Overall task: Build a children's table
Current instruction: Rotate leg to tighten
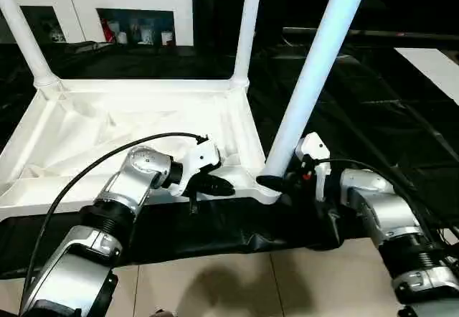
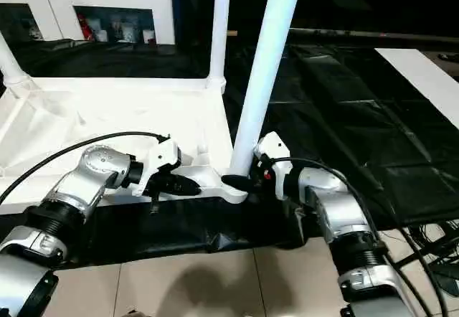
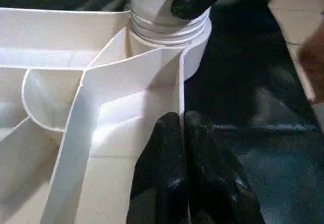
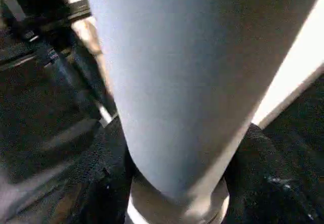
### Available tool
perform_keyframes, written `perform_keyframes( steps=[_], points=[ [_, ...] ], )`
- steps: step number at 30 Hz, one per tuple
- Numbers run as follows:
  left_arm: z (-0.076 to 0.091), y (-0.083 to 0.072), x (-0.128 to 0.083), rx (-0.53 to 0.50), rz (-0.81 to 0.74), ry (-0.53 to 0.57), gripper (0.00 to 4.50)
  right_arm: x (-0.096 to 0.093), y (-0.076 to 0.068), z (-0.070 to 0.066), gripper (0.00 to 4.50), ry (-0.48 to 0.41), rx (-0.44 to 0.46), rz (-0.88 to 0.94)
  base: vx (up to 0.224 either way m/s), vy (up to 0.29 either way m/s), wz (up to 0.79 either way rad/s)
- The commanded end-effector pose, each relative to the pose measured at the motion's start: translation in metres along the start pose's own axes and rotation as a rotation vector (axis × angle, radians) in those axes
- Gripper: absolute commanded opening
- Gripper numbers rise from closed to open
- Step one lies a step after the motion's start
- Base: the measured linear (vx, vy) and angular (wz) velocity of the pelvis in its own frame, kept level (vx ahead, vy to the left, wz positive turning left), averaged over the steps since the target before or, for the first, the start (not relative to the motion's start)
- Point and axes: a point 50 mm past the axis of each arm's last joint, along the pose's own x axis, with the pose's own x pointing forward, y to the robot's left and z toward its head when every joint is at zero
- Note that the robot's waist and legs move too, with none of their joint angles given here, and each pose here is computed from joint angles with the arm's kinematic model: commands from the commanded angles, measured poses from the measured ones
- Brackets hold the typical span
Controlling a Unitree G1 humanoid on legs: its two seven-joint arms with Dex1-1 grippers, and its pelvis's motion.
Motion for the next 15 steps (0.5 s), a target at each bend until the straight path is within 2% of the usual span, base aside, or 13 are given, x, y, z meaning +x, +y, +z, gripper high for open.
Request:
perform_keyframes(
  steps=[1, 6, 7, 9, 13, 14, 15],
  points=[
    [-0.003, 0.0, 0.019, -0.033, 0.077, 0.041, 0.0, 0.007, -0.005, -0.016, 2.06, 0.061, 0.064, -0.145, 0.0, 0.0, 0.0],
    [0.01, 0.004, 0.041, -0.06, 0.21, 0.027, 0.0, 0.024, -0.005, -0.022, 2.05, 0.08, 0.101, -0.342, 0.0, 0.0, 0.0],
    [0.016, 0.005, 0.05, -0.068, 0.267, 0.026, 0.0, 0.034, -0.005, -0.021, 2.05, 0.068, 0.159, -0.453, 0.0, 0.0, 0.0],
    [0.02, 0.005, 0.056, -0.073, 0.306, 0.025, 0.0, 0.042, -0.004, -0.02, 2.05, 0.064, 0.206, -0.516, 0.0, 0.0, 0.0],
    [0.025, 0.005, 0.061, -0.06, 0.322, 0.022, 0.0, 0.053, 0.0, -0.014, 2.05, 0.042, 0.223, -0.532, 0.0, 0.0, 0.0],
    [0.025, 0.006, 0.061, -0.049, 0.32, 0.022, 0.0, 0.059, 0.004, -0.007, 2.05, 0.009, 0.195, -0.485, 0.0, 0.0, 0.0],
    [0.025, 0.007, 0.06, -0.045, 0.319, 0.022, 0.0, 0.061, 0.005, -0.004, 2.39, -0.007, 0.182, -0.45, 0.0, 0.0, 0.0]
  ],
)
